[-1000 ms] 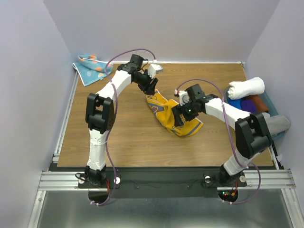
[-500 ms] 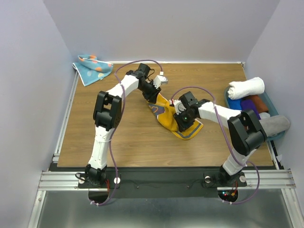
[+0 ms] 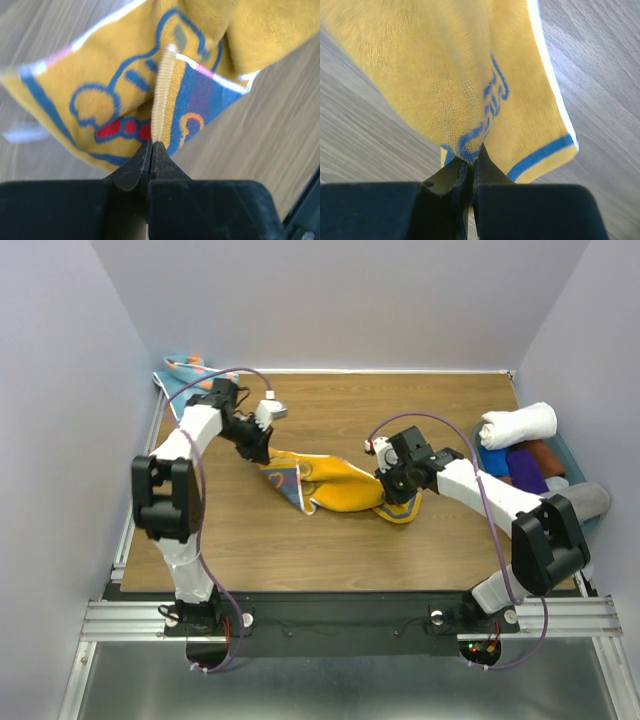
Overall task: Roll the towels
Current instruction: Flatten the towel
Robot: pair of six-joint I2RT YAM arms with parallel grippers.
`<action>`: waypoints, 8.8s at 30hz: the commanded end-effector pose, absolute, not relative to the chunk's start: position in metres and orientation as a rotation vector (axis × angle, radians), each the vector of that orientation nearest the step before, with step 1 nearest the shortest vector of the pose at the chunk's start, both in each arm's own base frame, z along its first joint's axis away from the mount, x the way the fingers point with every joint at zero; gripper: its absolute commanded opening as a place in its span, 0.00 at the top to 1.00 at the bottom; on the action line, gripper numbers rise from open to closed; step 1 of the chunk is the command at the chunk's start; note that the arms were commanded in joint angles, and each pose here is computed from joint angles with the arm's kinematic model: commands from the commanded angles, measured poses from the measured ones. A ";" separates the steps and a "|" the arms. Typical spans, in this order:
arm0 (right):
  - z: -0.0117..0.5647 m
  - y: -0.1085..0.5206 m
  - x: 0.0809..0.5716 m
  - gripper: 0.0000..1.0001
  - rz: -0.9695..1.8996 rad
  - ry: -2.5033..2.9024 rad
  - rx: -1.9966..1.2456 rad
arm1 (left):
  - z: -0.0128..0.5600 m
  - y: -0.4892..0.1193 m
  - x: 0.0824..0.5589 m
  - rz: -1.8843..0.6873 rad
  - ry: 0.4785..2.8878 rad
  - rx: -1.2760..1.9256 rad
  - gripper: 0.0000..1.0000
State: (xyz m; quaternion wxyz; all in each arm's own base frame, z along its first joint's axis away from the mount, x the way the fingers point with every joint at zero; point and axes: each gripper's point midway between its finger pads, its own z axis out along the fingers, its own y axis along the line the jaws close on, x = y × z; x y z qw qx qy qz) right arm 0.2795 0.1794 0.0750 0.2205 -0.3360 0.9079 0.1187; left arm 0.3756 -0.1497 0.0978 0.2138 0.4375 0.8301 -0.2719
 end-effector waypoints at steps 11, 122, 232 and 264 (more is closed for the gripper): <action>0.040 0.161 0.286 0.93 0.213 2.565 -1.157 | 0.050 -0.071 0.308 -0.606 2.403 1.319 0.95; 0.050 0.242 0.299 0.60 0.444 2.549 -1.015 | 0.045 -0.119 0.332 -1.098 2.365 1.079 1.00; 0.075 0.140 0.413 0.38 0.464 2.536 -0.665 | 0.119 0.045 0.403 -0.279 2.322 0.655 0.56; 0.033 0.162 0.389 0.99 0.691 2.648 -0.662 | 0.047 0.010 0.397 -0.550 2.449 0.685 0.53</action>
